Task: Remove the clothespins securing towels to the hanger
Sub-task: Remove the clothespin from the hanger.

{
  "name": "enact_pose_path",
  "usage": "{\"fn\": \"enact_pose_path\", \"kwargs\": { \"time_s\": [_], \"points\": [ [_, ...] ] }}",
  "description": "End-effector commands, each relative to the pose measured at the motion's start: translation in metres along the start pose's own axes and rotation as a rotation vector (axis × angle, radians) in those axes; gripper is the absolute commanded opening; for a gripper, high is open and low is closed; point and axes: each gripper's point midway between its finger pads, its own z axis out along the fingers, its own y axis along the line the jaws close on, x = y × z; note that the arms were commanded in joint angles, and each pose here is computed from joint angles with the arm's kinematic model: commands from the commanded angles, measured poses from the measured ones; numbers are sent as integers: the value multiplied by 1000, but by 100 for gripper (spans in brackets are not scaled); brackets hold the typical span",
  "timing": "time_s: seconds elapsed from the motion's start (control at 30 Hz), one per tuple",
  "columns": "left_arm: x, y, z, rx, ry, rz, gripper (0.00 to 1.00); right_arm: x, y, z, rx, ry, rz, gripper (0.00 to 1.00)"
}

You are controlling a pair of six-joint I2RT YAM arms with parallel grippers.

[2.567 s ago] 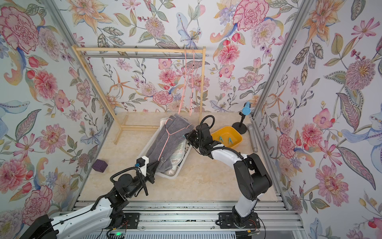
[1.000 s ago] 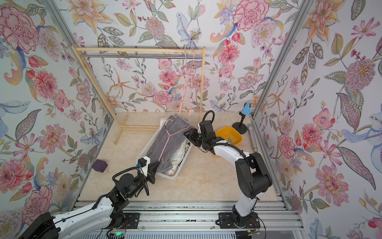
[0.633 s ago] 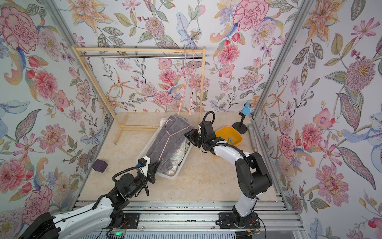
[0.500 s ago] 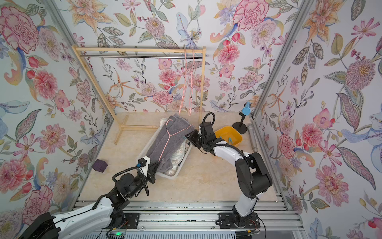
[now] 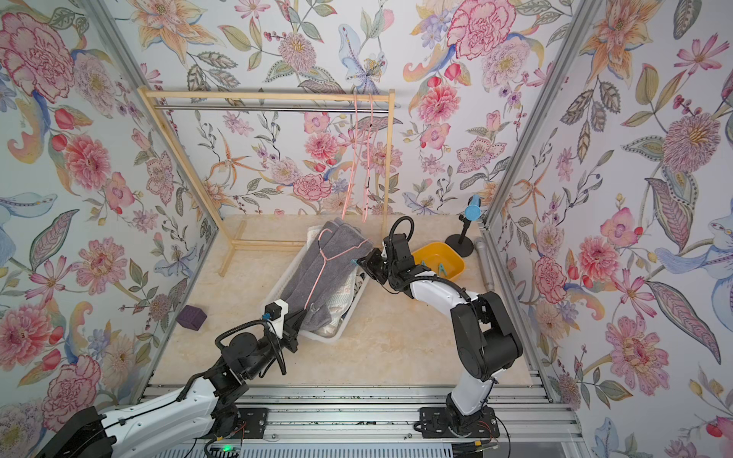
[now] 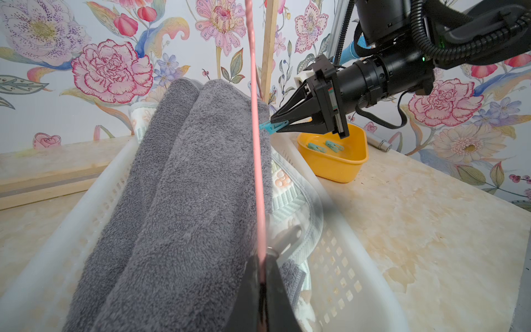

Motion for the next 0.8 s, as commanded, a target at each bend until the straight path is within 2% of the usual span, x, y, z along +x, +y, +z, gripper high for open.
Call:
{"fn": "enact_pose_path", "kwargs": {
  "time_s": [0.0, 0.77],
  "points": [
    [-6, 4, -2, -31, -34, 7, 0, -7, 8, -10, -28, -25, 1, 5],
    [-13, 7, -3, -50, -45, 5, 0, -30, 1, -50, -41, -21, -28, 4]
  ]
}}
